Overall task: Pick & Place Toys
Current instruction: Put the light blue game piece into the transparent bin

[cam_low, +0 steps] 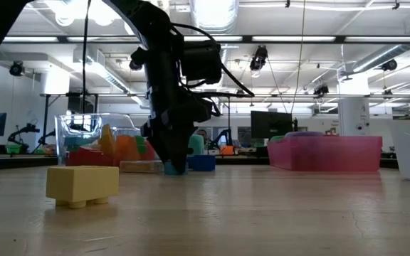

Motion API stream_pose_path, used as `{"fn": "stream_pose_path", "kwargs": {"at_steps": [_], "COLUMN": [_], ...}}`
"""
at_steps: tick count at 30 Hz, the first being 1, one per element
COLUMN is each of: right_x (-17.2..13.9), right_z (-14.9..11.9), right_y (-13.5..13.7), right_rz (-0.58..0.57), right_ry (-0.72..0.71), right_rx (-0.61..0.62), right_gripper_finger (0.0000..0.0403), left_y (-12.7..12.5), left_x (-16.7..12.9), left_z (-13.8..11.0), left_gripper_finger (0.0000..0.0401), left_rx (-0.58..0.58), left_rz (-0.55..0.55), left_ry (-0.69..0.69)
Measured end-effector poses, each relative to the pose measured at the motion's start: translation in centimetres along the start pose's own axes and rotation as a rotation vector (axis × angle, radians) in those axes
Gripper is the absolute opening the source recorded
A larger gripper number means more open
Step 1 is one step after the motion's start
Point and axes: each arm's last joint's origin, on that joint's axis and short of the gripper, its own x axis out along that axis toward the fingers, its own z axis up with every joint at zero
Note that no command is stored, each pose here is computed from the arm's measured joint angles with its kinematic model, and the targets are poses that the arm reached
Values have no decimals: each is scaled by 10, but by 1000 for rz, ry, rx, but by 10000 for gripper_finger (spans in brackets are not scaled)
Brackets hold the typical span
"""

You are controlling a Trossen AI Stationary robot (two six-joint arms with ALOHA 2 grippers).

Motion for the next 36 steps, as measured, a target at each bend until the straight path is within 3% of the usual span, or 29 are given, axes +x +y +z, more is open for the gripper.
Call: {"fn": "stream_pose_path", "kwargs": {"at_steps": [6,21,29,36], "right_x": [0,0,0,0], "right_z": [0,0,0,0], "right_y": [0,0,0,0], "right_rz": [-2,-1,0,0], "right_ry": [-1,-1,-3,-3], "right_rx": [0,-4,-3,-5], "right_gripper_finger": [340,340,340,340], "left_y": [0,-5,-7,18], "left_x": [0,-21,-81,-127], "left_z": [0,12,26,17], "left_gripper_finger": [136,136,136,136], "left_rx": [-53,-90,-39,-63], "left_rz": [-24,-58,-97,-32], "left_ry": [16,6,-110,-225]}}
